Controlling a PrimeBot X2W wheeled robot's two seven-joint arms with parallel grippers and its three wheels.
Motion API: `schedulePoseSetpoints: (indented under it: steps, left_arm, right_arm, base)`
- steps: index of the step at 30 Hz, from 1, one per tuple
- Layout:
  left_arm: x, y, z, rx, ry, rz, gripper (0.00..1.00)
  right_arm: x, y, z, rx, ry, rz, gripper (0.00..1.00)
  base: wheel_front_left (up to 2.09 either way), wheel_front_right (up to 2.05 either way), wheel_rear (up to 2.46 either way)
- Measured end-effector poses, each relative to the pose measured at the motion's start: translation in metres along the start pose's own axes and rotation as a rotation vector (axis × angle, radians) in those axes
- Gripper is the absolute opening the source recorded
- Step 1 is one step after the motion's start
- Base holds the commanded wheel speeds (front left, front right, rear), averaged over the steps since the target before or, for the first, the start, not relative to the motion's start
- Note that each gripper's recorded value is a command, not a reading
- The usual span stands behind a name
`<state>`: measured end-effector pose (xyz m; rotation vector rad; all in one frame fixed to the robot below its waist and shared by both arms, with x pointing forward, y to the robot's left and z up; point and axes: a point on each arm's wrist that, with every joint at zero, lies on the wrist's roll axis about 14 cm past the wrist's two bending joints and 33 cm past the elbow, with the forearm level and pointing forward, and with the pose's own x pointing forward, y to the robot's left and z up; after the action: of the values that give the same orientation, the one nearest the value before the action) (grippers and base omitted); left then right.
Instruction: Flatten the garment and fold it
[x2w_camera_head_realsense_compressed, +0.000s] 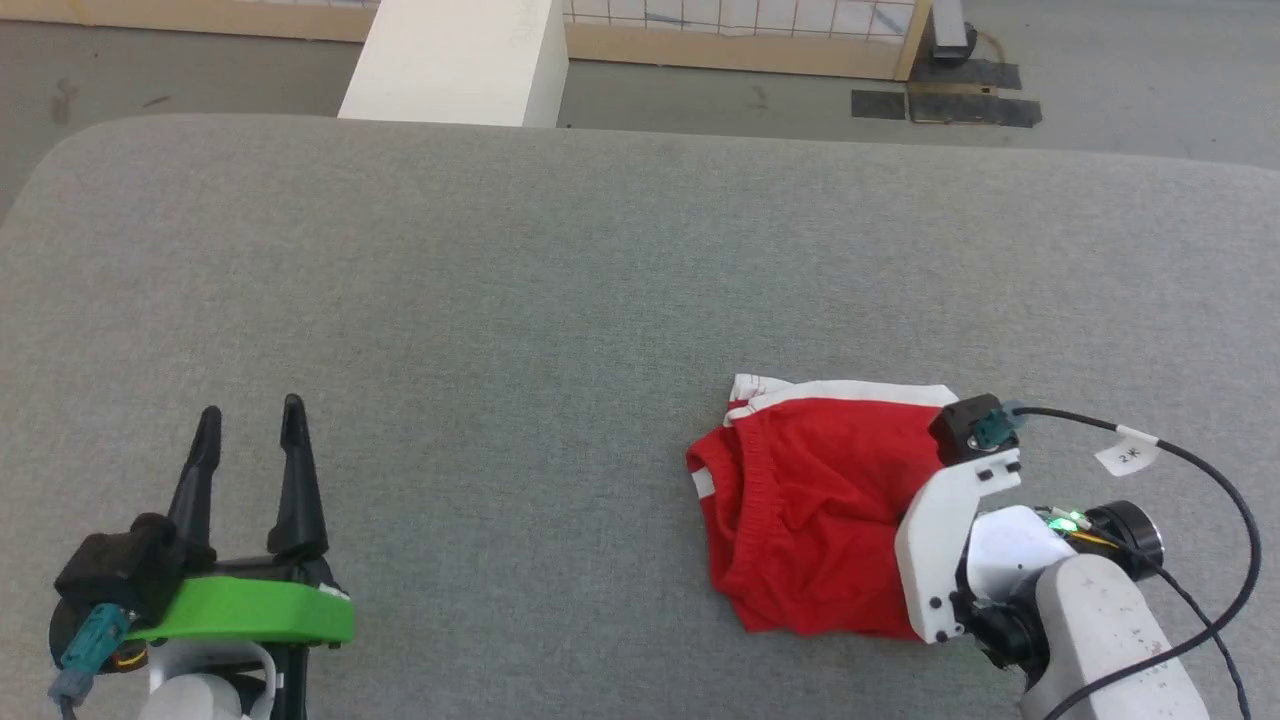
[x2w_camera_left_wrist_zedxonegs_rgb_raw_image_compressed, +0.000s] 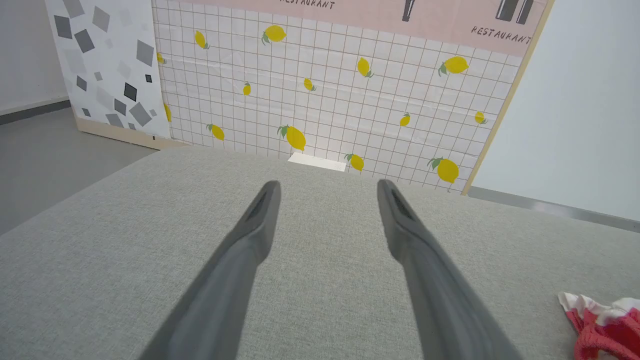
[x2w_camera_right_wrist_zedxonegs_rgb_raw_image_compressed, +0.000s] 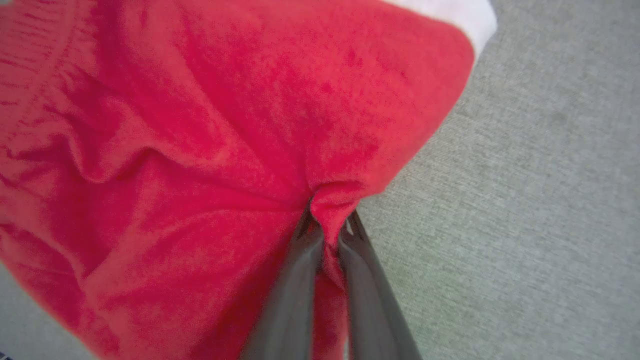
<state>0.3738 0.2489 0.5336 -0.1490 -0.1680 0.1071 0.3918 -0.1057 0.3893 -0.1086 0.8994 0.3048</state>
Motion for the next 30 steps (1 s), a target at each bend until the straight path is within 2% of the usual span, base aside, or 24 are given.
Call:
schedulePoseSetpoints:
  steps: [5,8,9,13,14,19,20,30]
  left_arm:
    - [0.007,-0.007,0.001,-0.001,-0.008,-0.021,1.0]
    - [0.013,-0.018,-0.003,-0.011,-0.007,-0.052,1.0]
    - [0.022,-0.036,-0.01,-0.025,0.007,-0.103,1.0]
    - [0.035,-0.067,-0.022,-0.043,0.025,-0.192,1.0]
    - [0.045,-0.087,-0.029,-0.051,0.033,-0.256,1.0]
    - [0.059,-0.12,-0.044,-0.064,0.056,-0.355,1.0]
    - [0.072,-0.148,-0.066,-0.08,0.085,-0.44,1.0]
    - [0.091,-0.145,-0.11,-0.065,0.15,-0.466,1.0]
  right_arm:
    - [-0.005,0.004,0.006,-0.061,-0.01,-0.008,0.0]
    - [-0.012,-0.004,0.012,-0.137,-0.015,-0.032,0.0]
    - [-0.02,-0.025,0.009,-0.179,0.005,-0.071,0.0]
    - [-0.035,-0.059,0.005,-0.207,0.025,-0.14,0.0]
    - [-0.046,-0.083,0.003,-0.21,0.031,-0.191,0.0]
    - [-0.065,-0.121,-0.002,-0.188,0.043,-0.279,0.0]
    - [-0.08,-0.163,-0.01,-0.156,0.07,-0.382,0.0]
    - [-0.085,-0.237,-0.024,-0.161,0.164,-0.549,0.0]
  base:
    - [0.0,0.0,0.0]
    - [0.0,0.0,0.0]
    - [0.0,0.0,0.0]
    - [0.0,0.0,0.0]
    - [0.0,0.0,0.0]
    - [0.0,0.0,0.0]
    - [0.0,0.0,0.0]
    - [0.0,0.0,0.0]
